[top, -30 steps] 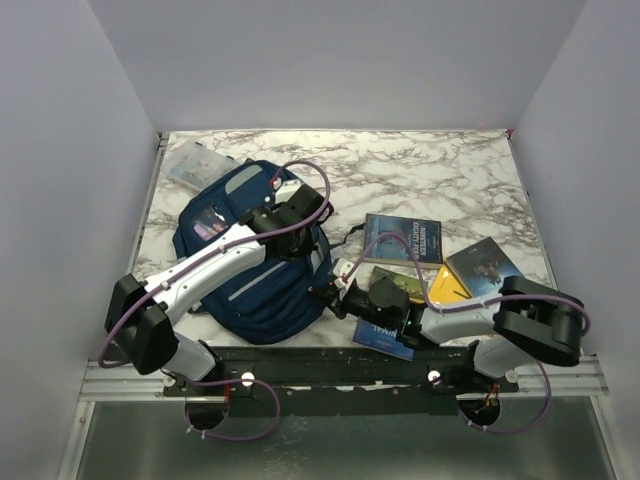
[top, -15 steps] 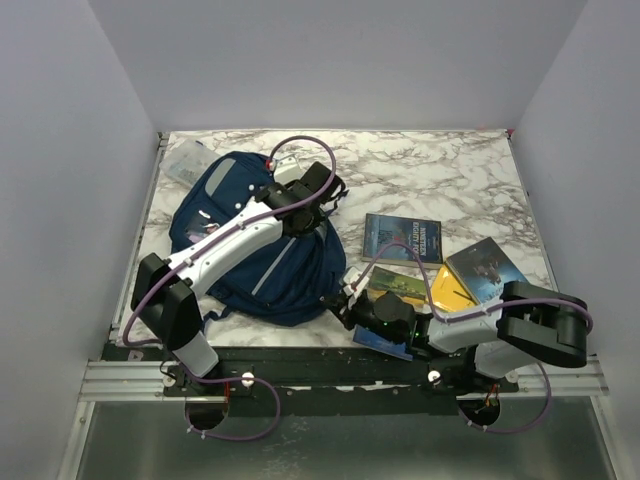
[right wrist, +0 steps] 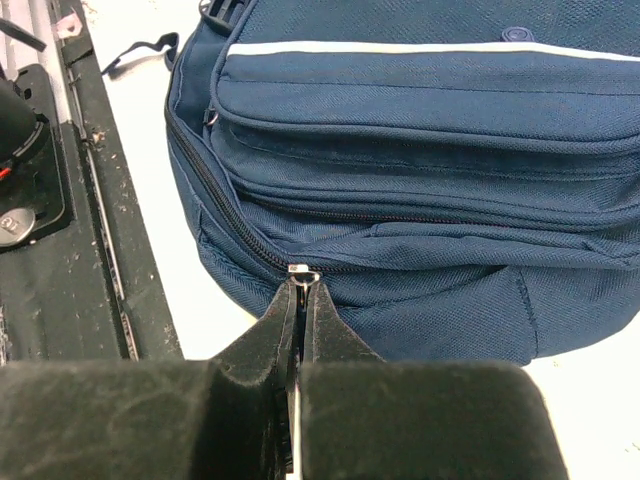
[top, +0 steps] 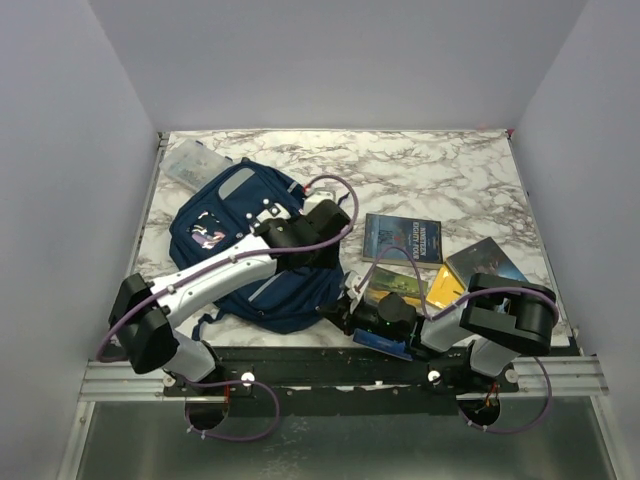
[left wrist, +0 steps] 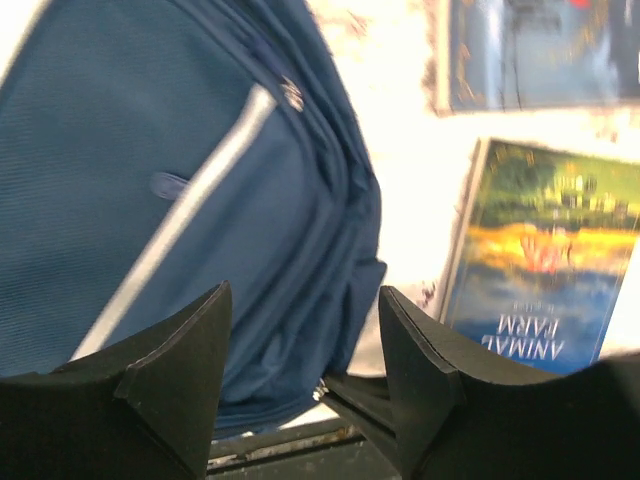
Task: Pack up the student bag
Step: Unzip the student bag at the center of the board.
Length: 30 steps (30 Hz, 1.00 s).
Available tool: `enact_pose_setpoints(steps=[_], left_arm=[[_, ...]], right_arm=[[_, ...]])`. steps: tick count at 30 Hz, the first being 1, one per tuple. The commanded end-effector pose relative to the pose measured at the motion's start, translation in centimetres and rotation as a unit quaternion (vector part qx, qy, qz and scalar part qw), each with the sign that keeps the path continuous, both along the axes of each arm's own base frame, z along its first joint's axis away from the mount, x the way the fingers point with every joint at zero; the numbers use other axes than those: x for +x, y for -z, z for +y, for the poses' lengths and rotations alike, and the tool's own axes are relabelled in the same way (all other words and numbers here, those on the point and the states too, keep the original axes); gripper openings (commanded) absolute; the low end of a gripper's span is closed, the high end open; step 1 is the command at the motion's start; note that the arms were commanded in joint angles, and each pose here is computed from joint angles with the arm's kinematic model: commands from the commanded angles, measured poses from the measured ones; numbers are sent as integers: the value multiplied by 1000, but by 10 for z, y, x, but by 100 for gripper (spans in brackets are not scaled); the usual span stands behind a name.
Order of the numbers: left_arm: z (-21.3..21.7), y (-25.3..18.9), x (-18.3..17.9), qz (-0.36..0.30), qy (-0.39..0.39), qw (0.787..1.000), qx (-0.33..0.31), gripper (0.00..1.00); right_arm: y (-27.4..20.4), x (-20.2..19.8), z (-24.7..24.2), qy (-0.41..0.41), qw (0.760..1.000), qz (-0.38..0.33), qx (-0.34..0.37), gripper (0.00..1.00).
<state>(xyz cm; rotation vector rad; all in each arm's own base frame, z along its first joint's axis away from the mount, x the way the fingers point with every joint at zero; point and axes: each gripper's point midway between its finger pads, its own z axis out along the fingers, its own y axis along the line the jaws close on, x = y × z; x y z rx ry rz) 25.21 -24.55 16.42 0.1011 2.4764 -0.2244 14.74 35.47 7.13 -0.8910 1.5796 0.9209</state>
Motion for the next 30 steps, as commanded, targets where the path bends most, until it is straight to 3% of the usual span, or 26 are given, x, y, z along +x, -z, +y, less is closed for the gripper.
enact_pose_setpoints(steps=[1, 5, 11, 16, 22, 27, 30], left_arm=[[-35, 26, -23, 32, 107, 993, 46, 61], [-37, 49, -33, 67, 118, 988, 80, 58], [-39, 70, -36, 81, 123, 986, 84, 37], [-51, 90, -41, 112, 137, 981, 78, 40], [-36, 110, -37, 115, 130, 978, 118, 29], [-37, 121, -34, 129, 143, 975, 113, 11], [-33, 103, -17, 90, 134, 980, 118, 0]], right_arm=[[-2, -8, -3, -18, 1000, -3, 14, 0], [-4, -10, -7, -17, 1000, -2, 21, 0], [-7, -10, -9, -18, 1000, -6, 22, 0], [-6, -11, -10, -18, 1000, -6, 21, 0], [-5, -11, -11, -18, 1000, -7, 18, 0], [-1, -10, -10, -18, 1000, -7, 11, 0], [-2, -10, -10, -19, 1000, -8, 3, 0]])
